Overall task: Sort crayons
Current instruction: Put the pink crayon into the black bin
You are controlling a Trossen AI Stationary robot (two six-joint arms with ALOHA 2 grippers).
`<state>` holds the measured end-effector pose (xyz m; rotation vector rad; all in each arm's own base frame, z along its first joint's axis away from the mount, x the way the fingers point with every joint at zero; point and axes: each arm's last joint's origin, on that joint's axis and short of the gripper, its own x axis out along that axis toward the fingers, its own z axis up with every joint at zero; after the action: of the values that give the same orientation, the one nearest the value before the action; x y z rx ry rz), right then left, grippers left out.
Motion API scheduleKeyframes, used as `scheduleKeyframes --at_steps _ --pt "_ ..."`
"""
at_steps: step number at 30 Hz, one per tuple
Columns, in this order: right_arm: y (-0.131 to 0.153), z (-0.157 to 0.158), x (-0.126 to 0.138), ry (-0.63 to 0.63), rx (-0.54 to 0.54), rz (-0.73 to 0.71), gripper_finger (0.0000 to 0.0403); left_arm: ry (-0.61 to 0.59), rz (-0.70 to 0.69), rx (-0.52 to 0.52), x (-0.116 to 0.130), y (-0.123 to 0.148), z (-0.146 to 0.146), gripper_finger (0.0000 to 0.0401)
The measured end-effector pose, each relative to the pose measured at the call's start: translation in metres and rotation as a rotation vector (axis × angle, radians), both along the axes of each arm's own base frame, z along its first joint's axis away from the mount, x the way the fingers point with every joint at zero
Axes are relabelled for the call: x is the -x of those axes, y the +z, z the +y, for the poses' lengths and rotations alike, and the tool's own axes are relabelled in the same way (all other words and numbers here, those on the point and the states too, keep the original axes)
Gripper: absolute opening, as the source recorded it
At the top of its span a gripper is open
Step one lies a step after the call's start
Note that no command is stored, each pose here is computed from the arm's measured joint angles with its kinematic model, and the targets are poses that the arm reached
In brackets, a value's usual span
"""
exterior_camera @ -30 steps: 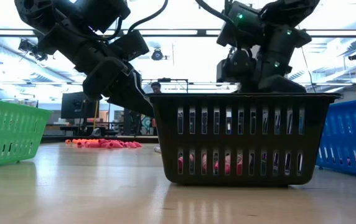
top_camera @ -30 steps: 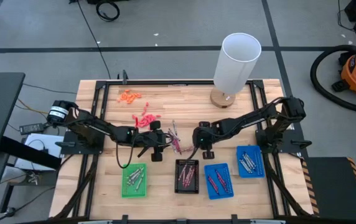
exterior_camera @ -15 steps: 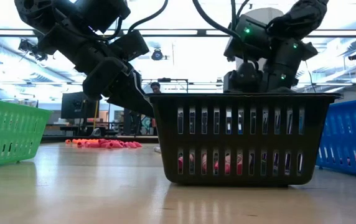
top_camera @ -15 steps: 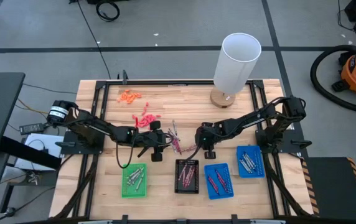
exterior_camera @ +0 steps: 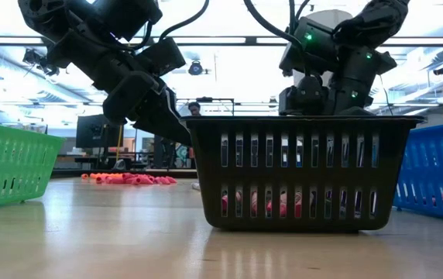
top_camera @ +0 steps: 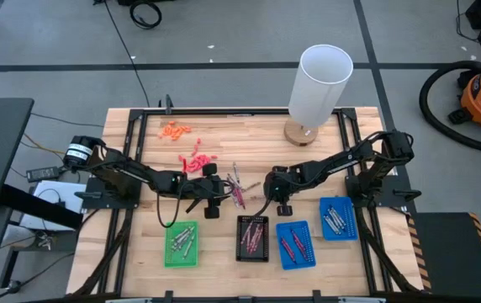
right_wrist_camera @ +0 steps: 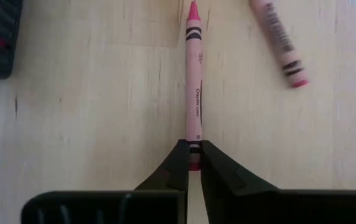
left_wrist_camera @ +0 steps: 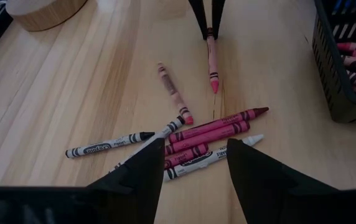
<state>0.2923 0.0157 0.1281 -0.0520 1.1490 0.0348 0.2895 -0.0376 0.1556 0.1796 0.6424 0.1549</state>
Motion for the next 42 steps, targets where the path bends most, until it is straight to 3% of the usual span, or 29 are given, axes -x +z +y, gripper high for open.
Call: scheduleKeyframes --at_steps 15,29,42 --pt "0.025 0.004 -0.007 0.027 -0.002 0.056 0.0034 0.0 0.001 0.0 0.0 0.0 0.0 0.0185" --pt "0.091 0.028 0.021 -0.022 -0.035 -0.118 0.0034 0.001 0.001 0.001 0.0 0.0 0.0 0.0185" --pt "0.125 0.047 0.048 -0.059 -0.116 -0.226 0.0034 0.005 -0.001 0.006 0.0 0.0 0.0 0.0185"
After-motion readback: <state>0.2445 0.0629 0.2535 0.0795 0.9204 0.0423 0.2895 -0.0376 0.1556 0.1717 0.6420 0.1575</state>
